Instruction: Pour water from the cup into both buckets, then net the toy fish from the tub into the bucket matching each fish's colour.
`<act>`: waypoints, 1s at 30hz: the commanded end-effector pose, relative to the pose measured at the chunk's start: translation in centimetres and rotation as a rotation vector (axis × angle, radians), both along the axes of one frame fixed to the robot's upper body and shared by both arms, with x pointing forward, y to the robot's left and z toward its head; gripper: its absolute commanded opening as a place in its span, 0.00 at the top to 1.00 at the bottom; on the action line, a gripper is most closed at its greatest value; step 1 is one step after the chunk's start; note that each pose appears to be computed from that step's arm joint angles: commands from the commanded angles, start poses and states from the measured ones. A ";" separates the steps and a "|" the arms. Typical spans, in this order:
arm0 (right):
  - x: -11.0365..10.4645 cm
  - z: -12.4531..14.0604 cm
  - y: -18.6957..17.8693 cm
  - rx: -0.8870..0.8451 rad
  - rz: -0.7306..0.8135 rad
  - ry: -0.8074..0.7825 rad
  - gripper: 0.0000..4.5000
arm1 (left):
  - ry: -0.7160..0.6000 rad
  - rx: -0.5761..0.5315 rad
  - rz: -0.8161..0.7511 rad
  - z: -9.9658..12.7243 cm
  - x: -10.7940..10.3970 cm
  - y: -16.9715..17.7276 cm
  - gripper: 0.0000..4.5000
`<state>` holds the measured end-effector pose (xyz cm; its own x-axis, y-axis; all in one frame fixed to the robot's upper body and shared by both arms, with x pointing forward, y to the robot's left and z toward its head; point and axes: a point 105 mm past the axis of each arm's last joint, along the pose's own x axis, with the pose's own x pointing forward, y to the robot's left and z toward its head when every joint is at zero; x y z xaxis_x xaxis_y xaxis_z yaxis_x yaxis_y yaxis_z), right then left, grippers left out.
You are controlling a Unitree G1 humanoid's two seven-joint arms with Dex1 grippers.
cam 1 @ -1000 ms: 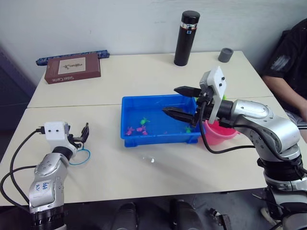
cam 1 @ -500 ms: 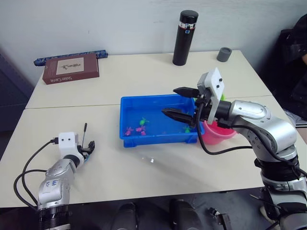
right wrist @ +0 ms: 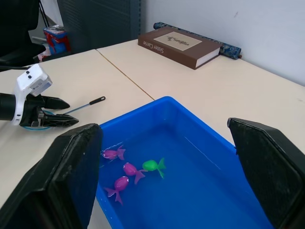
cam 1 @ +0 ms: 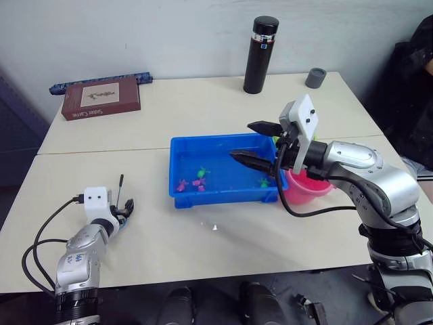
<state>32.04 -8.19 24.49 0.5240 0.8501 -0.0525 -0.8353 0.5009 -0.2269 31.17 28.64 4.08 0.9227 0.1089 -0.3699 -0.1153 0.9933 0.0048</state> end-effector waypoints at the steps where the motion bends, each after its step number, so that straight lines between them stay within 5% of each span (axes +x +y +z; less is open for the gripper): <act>1: -0.5 1.3 -0.3 0.022 -0.004 -0.050 0.00 | 0.125 -0.007 0.014 -3.0 -1.3 0.2 0.53; 6: -0.4 1.4 -0.2 0.022 -0.006 -0.055 0.00 | 0.129 -0.009 0.014 -3.1 -1.2 0.0 0.98; 18: -0.2 1.6 -0.3 0.029 -0.023 -0.063 0.00 | 0.074 0.030 -0.021 -1.6 -0.3 -0.2 0.98; 30: -0.3 3.2 -0.4 0.058 -0.020 -0.113 0.00 | -0.261 0.175 -0.208 11.6 4.3 -2.1 0.98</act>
